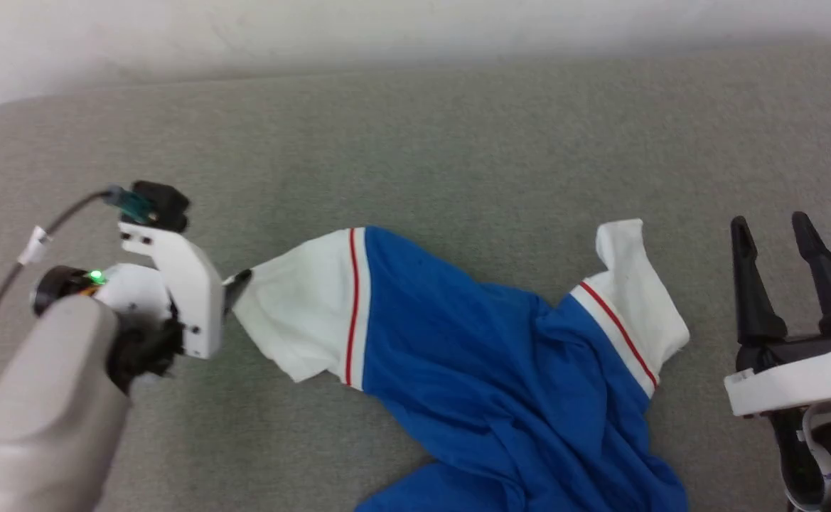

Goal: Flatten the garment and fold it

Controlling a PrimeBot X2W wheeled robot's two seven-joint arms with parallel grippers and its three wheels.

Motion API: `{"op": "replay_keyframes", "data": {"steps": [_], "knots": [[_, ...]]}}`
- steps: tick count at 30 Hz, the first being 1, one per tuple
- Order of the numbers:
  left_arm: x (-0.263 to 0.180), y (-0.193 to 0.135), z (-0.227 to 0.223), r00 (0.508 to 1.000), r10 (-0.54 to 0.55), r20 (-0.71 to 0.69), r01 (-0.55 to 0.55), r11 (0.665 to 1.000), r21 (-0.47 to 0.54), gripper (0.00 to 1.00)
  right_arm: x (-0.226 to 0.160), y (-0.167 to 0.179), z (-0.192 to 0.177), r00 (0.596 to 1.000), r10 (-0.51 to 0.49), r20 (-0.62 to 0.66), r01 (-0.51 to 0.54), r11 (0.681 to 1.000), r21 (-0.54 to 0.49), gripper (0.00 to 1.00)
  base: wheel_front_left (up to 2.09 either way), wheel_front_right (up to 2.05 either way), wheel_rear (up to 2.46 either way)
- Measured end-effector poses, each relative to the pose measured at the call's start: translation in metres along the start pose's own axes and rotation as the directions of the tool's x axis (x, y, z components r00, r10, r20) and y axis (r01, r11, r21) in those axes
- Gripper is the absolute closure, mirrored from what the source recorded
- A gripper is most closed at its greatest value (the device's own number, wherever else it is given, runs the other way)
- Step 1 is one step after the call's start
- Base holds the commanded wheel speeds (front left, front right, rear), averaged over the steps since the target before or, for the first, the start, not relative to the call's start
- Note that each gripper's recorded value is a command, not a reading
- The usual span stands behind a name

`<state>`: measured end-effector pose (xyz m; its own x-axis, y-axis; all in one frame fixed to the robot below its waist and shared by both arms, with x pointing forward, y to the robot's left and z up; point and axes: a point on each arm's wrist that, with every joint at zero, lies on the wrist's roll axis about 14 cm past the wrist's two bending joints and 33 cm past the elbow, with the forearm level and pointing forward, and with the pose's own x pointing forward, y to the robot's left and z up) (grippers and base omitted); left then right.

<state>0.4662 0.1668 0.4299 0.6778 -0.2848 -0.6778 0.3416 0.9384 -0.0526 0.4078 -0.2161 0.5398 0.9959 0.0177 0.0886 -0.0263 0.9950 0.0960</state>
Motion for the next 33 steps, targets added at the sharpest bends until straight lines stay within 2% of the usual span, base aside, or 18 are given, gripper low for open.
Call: {"op": "replay_keyframes", "data": {"steps": [3,6,10,15,21,22,23,24,26,33], "knots": [[0.012,0.008,-0.010,0.992,-0.026,-0.126,0.020,0.999,-0.044,0.00,-0.001,-0.008,-0.007,0.999,-0.034,-0.008,0.034,0.999,0.009,0.00,0.00,0.00,0.00],[0.023,0.007,-0.018,0.977,-0.034,-0.210,0.034,0.999,-0.001,0.00,-0.003,-0.019,-0.012,0.997,-0.070,-0.014,0.070,0.998,0.009,0.00,0.00,0.00,0.00],[0.037,0.004,-0.026,0.965,-0.054,-0.258,0.057,0.998,0.003,0.00,-0.007,-0.030,-0.024,0.993,-0.110,-0.046,0.110,0.994,0.008,0.00,0.00,0.00,0.00],[0.046,0.007,-0.032,0.939,-0.047,-0.339,0.071,0.996,0.057,0.00,-0.009,-0.038,-0.029,0.988,-0.140,-0.060,0.141,0.990,0.014,0.00,0.00,0.00,0.00],[0.038,0.005,-0.039,0.887,-0.085,-0.454,0.104,0.994,0.018,0.00,-0.007,-0.045,-0.029,0.986,-0.160,-0.057,0.160,0.987,0.008,0.00,0.00,0.00,0.00],[0.036,0.005,-0.041,0.881,-0.091,-0.464,0.108,0.994,0.011,0.14,-0.006,-0.045,-0.028,0.986,-0.159,-0.055,0.159,0.987,0.008,0.00,0.00,0.00,0.00],[0.035,0.005,-0.041,0.881,-0.094,-0.464,0.111,0.994,0.009,0.60,-0.005,-0.044,-0.029,0.986,-0.157,-0.058,0.158,0.987,0.009,0.00,0.00,0.00,0.00],[0.034,0.005,-0.041,0.881,-0.097,-0.463,0.111,0.994,0.004,1.00,-0.004,-0.043,-0.029,0.986,-0.155,-0.059,0.155,0.988,0.009,0.00,0.00,0.00,0.00],[0.033,0.005,-0.042,0.882,-0.105,-0.459,0.114,0.993,-0.007,1.00,-0.002,-0.041,-0.030,0.987,-0.149,-0.059,0.149,0.989,0.008,0.00,0.00,0.00,0.00],[0.035,0.005,-0.038,0.942,-0.103,-0.320,0.098,0.995,-0.031,1.00,0.005,-0.032,-0.037,0.989,-0.106,-0.103,0.107,0.994,-0.002,0.00,0.00,0.00,0.00]]}}
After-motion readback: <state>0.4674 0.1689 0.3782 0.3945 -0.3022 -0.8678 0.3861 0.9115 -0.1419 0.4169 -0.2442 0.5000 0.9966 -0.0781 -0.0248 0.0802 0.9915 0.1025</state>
